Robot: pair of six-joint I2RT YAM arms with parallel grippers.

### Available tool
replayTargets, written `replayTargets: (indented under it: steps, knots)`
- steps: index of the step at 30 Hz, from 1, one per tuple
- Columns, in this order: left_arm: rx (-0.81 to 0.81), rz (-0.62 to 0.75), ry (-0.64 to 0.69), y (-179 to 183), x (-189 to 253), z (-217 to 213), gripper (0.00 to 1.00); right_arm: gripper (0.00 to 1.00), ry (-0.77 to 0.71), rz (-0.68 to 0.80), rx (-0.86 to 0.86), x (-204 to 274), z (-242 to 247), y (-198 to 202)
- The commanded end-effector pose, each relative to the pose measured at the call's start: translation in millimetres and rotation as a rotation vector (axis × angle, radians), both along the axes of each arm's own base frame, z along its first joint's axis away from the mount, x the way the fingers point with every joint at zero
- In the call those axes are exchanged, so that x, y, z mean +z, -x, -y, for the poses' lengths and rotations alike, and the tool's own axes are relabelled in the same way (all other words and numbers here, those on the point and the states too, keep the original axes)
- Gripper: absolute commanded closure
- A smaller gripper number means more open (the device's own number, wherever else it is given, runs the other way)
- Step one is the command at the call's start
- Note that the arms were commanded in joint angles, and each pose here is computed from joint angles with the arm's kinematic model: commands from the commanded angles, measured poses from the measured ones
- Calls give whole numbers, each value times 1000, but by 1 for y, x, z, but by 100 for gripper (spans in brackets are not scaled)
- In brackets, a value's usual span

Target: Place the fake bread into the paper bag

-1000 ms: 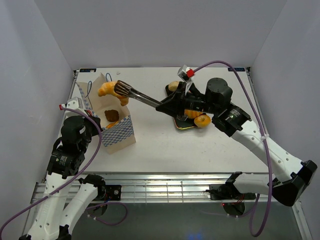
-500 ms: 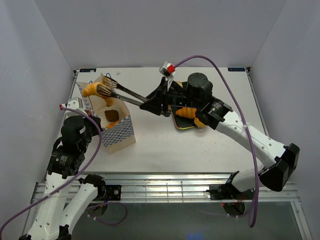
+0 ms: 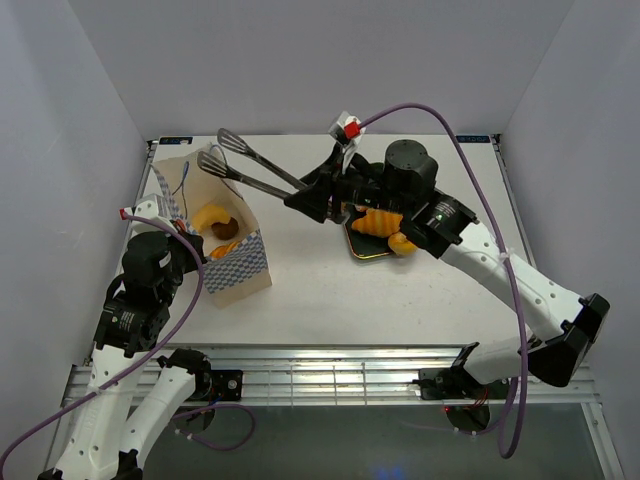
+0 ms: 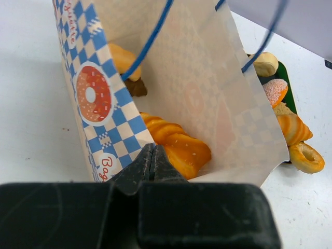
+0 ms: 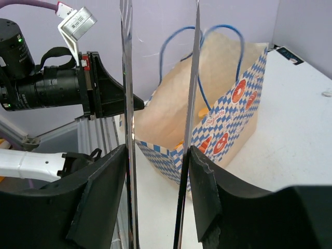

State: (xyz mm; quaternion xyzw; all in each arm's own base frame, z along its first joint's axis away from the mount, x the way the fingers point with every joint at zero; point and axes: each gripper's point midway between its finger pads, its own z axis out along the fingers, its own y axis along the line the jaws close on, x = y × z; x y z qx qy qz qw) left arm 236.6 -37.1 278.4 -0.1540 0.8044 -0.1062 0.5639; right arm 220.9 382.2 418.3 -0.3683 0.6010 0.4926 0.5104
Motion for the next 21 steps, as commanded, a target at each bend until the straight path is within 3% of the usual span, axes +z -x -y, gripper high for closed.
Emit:
replayTargets:
  steps: [1,11,17,21]
  knots:
    - [-7,-27,3,2,-6,1,100,44,-90,128,-94,56,25,2]
    - [5,-21,-14,3,-5,-3,100,46,-85,130,-384,52,70,-26]
    - [9,-25,-15,1,-7,-3,100,46,-21,70,-478,7,89,-34]
    - [9,-26,-19,0,-8,-3,100,46,76,5,-530,-48,106,-35]
